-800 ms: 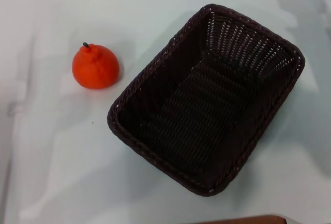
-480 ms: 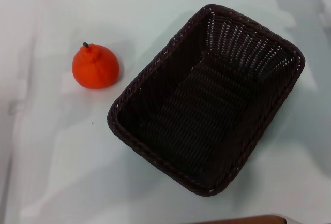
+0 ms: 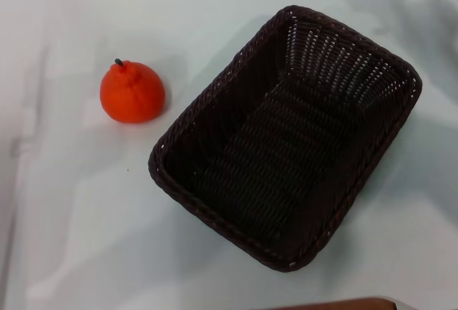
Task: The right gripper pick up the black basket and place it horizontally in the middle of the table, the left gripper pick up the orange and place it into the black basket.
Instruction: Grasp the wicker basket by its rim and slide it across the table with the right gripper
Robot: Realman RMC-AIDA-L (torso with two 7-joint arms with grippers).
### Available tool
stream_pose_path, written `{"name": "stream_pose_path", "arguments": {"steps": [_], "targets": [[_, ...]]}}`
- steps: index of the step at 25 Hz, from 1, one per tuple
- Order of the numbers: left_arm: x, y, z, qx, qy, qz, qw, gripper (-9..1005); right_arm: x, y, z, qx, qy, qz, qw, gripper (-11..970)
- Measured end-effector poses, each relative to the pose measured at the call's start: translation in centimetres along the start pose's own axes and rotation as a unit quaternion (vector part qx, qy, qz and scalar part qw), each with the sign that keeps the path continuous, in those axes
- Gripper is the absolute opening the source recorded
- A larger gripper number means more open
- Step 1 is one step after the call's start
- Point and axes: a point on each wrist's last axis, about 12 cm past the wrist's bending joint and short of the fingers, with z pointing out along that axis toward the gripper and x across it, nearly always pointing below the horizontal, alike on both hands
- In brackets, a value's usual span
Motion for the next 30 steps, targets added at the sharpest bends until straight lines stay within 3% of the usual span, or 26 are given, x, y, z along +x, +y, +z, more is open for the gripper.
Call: {"name": "stream_pose_path", "arguments": {"steps": [6,10,16,23,30], "targets": [[0.0,0.0,0.0,-0.002,0.002,0.0,1.0,907,5.9,0.0,2.1,0.093,-0.163,0.032,0.982,883],[0.1,0.0,0.0,-0.002,0.005,-0.001,1.0,907,10.4,-1.1,3.4,0.096,-0.287,0.012,0.953,884],[0.3,0.0,-0.1,-0.003,0.011,0.0,1.0,908,13.8,-3.2,5.4,0.083,-0.422,0.001,0.903,884],[0.4,0.3,-0.2,-0.01,0.016,0.0,1.0,907,13.7,-5.1,7.1,0.083,-0.485,-0.028,0.87,882],[0.4,0.3,0.0,-0.009,0.018,0.001,1.0,907,11.0,-5.7,7.8,0.088,-0.527,-0.024,0.845,883]]}}
